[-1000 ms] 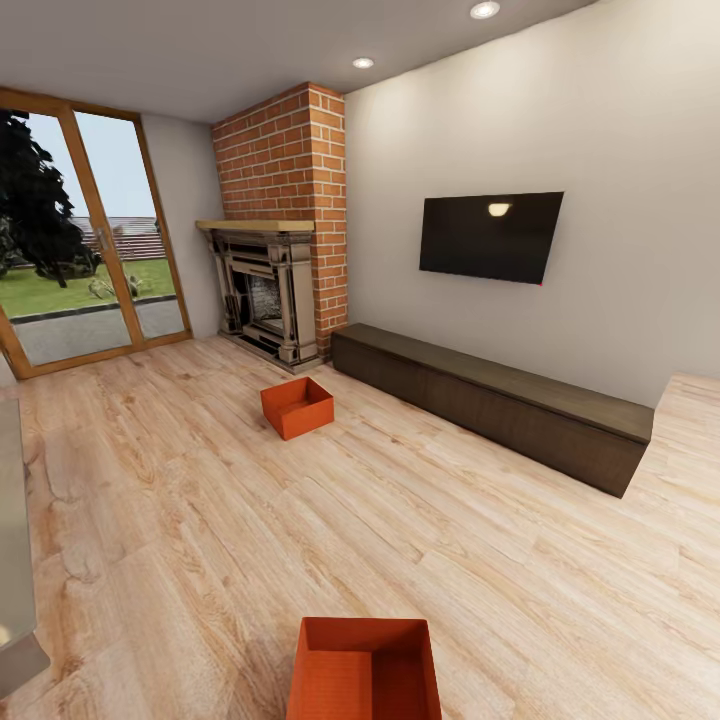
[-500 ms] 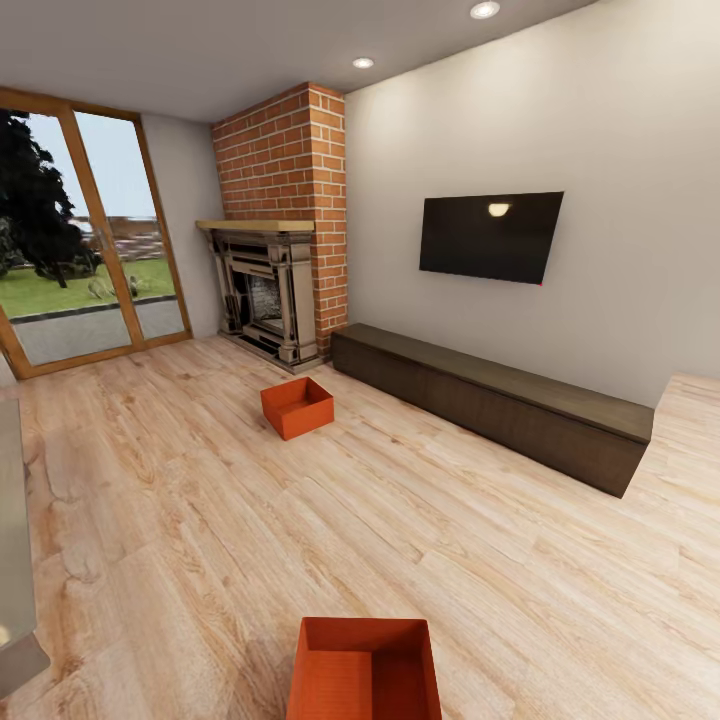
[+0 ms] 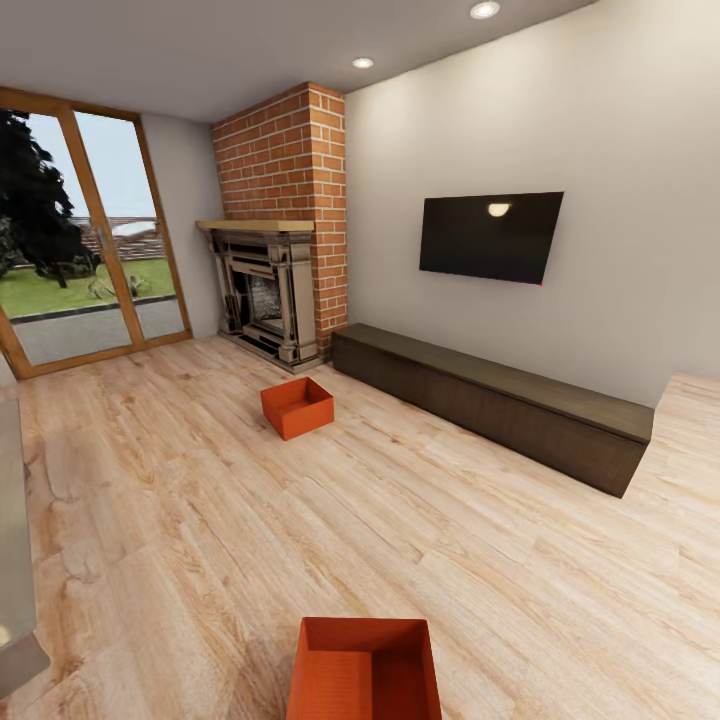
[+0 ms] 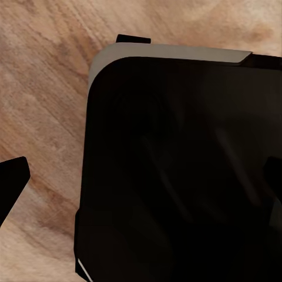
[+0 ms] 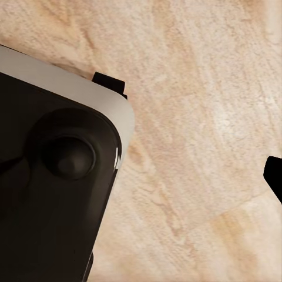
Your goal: Move the two storage containers from the living room to the garage. In the garage, place one container on the floor and stack the other container on top of it (either order is fine).
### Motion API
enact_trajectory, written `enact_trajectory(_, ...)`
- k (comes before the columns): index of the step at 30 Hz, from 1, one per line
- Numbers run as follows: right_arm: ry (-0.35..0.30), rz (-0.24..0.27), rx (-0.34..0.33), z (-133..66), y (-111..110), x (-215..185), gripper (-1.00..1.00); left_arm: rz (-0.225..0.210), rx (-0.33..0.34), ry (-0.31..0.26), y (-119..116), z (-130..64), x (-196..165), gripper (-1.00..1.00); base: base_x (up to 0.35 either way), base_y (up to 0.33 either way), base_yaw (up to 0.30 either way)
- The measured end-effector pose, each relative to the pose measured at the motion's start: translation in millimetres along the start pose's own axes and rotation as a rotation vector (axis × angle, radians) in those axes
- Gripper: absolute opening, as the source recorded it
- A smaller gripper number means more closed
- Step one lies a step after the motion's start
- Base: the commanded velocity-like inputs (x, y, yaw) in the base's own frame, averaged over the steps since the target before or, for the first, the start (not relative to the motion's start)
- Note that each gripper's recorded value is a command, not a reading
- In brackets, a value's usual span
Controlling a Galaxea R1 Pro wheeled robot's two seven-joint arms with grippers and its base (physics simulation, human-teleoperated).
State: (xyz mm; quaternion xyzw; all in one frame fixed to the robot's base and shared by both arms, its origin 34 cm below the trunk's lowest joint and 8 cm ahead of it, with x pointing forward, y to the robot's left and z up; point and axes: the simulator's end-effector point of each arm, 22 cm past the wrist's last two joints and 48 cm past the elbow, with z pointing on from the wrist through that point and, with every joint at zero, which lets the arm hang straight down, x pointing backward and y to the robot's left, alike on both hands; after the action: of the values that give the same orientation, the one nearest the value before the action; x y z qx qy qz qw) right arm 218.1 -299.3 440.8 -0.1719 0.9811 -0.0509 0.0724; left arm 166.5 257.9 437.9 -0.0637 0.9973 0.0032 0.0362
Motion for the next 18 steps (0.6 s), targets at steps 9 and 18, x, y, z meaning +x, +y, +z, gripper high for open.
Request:
enact_trajectory(9,0.000,0.000,0.001,0.0,-0.7,0.2,1.00,0.000,0.000,0.000,-0.2,0.0,0.1,1.00,0.000,0.000,0.000)
enact_trajectory(18,0.000,0.000,-0.001,0.0,0.5,-0.1,1.00,0.000,0.000,0.000,-0.2,0.0,0.1,1.00,0.000,0.000,0.000)
